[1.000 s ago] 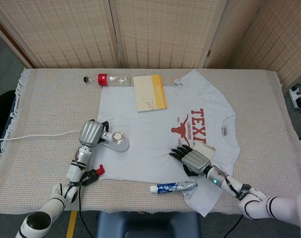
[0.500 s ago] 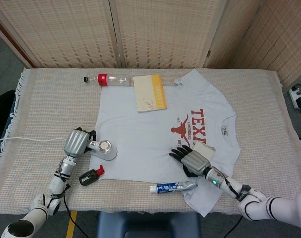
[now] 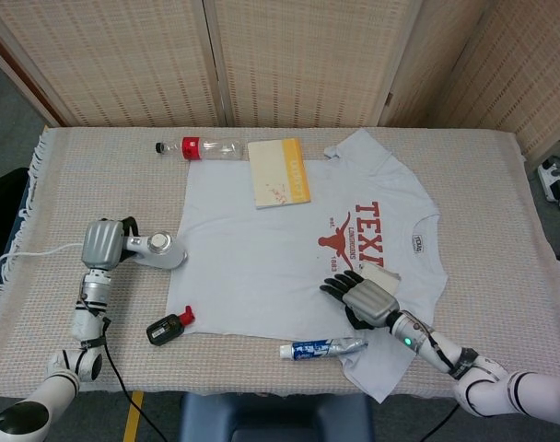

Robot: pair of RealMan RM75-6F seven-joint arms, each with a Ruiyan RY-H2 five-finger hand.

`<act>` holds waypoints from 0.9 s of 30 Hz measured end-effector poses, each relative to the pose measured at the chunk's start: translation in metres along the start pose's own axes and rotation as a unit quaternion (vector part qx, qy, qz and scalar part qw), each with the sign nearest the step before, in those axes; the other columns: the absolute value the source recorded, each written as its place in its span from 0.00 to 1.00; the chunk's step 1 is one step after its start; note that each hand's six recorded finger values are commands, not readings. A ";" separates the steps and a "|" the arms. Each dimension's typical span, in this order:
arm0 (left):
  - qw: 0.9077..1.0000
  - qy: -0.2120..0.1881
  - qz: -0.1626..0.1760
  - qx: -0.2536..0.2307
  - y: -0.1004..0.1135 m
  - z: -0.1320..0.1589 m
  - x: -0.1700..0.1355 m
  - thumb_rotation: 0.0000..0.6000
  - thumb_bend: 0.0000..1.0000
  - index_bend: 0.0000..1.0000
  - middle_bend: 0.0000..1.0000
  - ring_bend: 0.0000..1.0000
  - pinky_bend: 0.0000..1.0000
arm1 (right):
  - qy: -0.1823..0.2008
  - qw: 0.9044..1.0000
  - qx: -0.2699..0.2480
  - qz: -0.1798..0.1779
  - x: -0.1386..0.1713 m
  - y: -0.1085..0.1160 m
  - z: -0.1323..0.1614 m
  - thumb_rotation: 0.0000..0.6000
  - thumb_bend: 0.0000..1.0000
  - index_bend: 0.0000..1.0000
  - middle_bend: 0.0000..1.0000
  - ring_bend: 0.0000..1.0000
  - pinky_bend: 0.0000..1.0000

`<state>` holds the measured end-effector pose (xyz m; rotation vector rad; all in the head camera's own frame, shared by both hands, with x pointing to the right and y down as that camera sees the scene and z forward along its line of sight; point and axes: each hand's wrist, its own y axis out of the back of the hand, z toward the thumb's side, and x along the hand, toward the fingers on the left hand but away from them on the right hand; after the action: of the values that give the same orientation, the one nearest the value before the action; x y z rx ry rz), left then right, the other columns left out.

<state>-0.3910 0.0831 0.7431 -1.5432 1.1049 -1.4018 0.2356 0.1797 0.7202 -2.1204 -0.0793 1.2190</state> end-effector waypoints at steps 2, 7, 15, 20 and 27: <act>1.000 0.029 -0.006 0.006 0.001 -0.017 0.002 1.00 0.34 0.87 0.96 0.81 0.64 | 0.000 1.000 0.001 0.000 0.000 0.000 0.000 0.78 0.89 0.00 0.02 0.00 0.00; 0.995 0.093 -0.023 0.013 0.001 -0.055 0.001 1.00 0.34 0.84 0.94 0.78 0.64 | 0.001 1.000 0.003 -0.001 0.000 0.001 0.002 0.79 0.89 0.00 0.02 0.00 0.00; 0.992 0.117 -0.046 0.002 -0.011 -0.063 -0.005 1.00 0.07 0.01 0.12 0.06 0.34 | 0.002 1.000 0.004 -0.003 0.000 0.002 0.005 0.79 0.89 0.00 0.02 0.00 0.00; 0.992 0.116 -0.051 -0.001 -0.011 -0.062 -0.003 1.00 0.00 0.00 0.00 0.00 0.18 | -0.002 1.000 0.005 -0.009 0.002 0.006 0.003 0.79 0.89 0.00 0.02 0.00 0.00; 0.992 0.114 -0.051 0.004 -0.004 -0.068 -0.008 1.00 0.00 0.00 0.00 0.00 0.11 | -0.010 1.000 0.005 -0.020 0.009 0.014 -0.003 0.79 0.89 0.00 0.02 0.00 0.00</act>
<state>-0.4588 0.0928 0.7516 -1.4784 1.1660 -1.6834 0.2394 0.1707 0.7066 -2.0891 -0.1248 1.2145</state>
